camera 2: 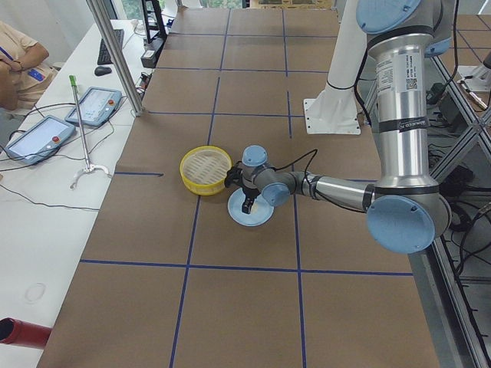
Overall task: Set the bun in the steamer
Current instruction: 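Close the left gripper on the bun and lift it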
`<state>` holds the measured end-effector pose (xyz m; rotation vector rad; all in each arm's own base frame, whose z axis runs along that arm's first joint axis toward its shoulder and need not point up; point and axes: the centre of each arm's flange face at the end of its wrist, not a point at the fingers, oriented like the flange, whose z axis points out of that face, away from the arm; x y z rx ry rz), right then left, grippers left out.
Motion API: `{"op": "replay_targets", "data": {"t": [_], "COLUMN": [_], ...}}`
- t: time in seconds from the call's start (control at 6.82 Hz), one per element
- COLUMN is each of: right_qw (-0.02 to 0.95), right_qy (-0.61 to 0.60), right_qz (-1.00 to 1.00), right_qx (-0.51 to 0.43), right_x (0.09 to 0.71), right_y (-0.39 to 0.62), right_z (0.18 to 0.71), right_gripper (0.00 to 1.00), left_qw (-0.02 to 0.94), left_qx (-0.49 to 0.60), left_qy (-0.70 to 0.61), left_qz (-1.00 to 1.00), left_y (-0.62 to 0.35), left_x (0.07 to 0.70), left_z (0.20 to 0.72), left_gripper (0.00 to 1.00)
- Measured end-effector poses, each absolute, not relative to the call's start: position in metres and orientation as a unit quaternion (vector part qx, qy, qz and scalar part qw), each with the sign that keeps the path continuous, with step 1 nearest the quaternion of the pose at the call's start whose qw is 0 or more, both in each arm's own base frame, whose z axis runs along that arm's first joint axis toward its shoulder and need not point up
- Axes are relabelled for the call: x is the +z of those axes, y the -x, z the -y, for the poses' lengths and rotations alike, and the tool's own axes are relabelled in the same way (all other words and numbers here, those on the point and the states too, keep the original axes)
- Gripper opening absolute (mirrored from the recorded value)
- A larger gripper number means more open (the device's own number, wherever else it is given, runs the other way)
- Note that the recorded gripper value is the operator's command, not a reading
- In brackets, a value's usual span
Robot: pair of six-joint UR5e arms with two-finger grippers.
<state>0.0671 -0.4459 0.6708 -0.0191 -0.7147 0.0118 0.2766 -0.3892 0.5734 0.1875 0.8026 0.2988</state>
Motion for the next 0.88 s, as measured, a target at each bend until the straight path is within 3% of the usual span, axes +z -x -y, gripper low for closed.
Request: {"op": "replay_targets", "data": {"t": [0.88], "right_qw": [0.937], "right_qy": [0.009], "right_qz": [0.35], "right_qx": [0.006], "right_x": [0.6708], "right_y": [-0.0672], "right_z": [0.4459], "right_gripper": [1.0], "left_qw": [0.906], "left_qx": [0.146], "left_qy": [-0.089], "left_qz": [-0.387], "left_y": [-0.277], "left_x": [0.5744], "left_z": [0.3898], "left_gripper": [0.3]}}
